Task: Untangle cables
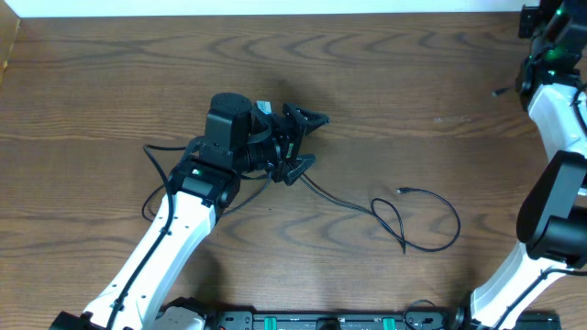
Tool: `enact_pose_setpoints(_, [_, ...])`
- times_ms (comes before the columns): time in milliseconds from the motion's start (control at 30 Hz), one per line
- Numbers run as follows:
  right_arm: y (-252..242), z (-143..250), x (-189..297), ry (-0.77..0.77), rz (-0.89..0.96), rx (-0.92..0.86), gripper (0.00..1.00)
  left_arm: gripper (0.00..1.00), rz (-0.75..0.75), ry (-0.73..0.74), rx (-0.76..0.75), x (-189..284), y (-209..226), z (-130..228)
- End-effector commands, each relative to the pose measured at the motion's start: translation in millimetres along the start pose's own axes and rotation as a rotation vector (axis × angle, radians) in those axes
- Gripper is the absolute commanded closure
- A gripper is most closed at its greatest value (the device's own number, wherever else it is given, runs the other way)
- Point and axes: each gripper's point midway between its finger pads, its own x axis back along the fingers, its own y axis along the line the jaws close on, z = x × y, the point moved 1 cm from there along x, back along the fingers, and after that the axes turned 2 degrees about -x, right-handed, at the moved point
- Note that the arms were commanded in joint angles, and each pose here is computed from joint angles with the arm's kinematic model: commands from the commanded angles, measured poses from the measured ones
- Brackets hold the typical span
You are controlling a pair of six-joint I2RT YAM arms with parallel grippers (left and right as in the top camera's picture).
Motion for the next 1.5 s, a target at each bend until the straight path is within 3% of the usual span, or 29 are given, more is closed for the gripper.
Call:
enact_pose_setpoints(0, [9,62,-17,0.155,-0.018,-0.042,0.99,0.09,0.015,-0.002,-0.028,3,-7,1])
enact_pose_setpoints(133, [49,131,-19,0.341,-0.156,-0.172,0.99,0.10,0.015,-0.002,-0.028,3,-7,1])
enact_pose_setpoints(267, [76,163,-16,0.436,-0.226,-0.255,0.98,0.10,0.015,-0.002,-0.028,3,-7,1])
enact_pose_setpoints(333, [79,167,-14,0.455,-0.224,-0.281,0.86,0.09,0.015,-0.002,-0.028,3,-7,1])
enact_pose_setpoints(400, [76,170,-14,0.469,-0.203,-0.299,0.81,0.09,0.015,-0.002,-0.028,3,-7,1])
enact_pose_setpoints(433, [73,171,-14,0.475,-0.186,-0.311,0.75,0.10,0.015,-0.002,-0.028,3,-7,1])
enact_pose_setpoints(500, [70,173,-14,0.483,-0.165,-0.331,0.50,0.10,0.015,-0.002,-0.028,3,-7,1])
enact_pose_setpoints(567, [68,170,-12,0.486,-0.170,-0.333,0.32,0.09,0.015,-0.002,-0.028,3,-7,1])
enact_pose_setpoints(633, [65,158,-6,0.485,-0.173,-0.334,0.04,0.09,0.015,-0.002,-0.028,3,-7,1])
enact_pose_setpoints(667, [62,148,-2,0.479,-0.175,-0.338,0.01,0.10,0.015,-0.002,-0.028,3,-7,1])
enact_pose_setpoints(933, [36,27,60,0.351,-0.264,-0.365,0.01,0.10,0.015,-0.002,-0.028,3,-7,1])
enact_pose_setpoints(1033, [23,7,90,0.372,-0.255,-0.363,0.01,0.09,0.015,-0.002,-0.028,3,-7,1])
enact_pose_setpoints(1133, [24,20,112,0.482,-0.255,-0.387,0.01,0.10,0.015,-0.002,-0.028,3,-7,1])
enact_pose_setpoints(1267, [42,81,152,0.833,-0.192,-0.586,0.01,0.10,0.015,-0.002,-0.028,3,-7,1])
enact_pose_setpoints(1367, [60,114,182,1.039,-0.191,-0.576,0.11,0.09,0.015,-0.002,-0.028,3,-7,1])
enact_pose_setpoints(1467, [62,135,202,1.153,-0.133,-0.495,0.09,0.10,0.015,-0.002,-0.028,3,-7,1])
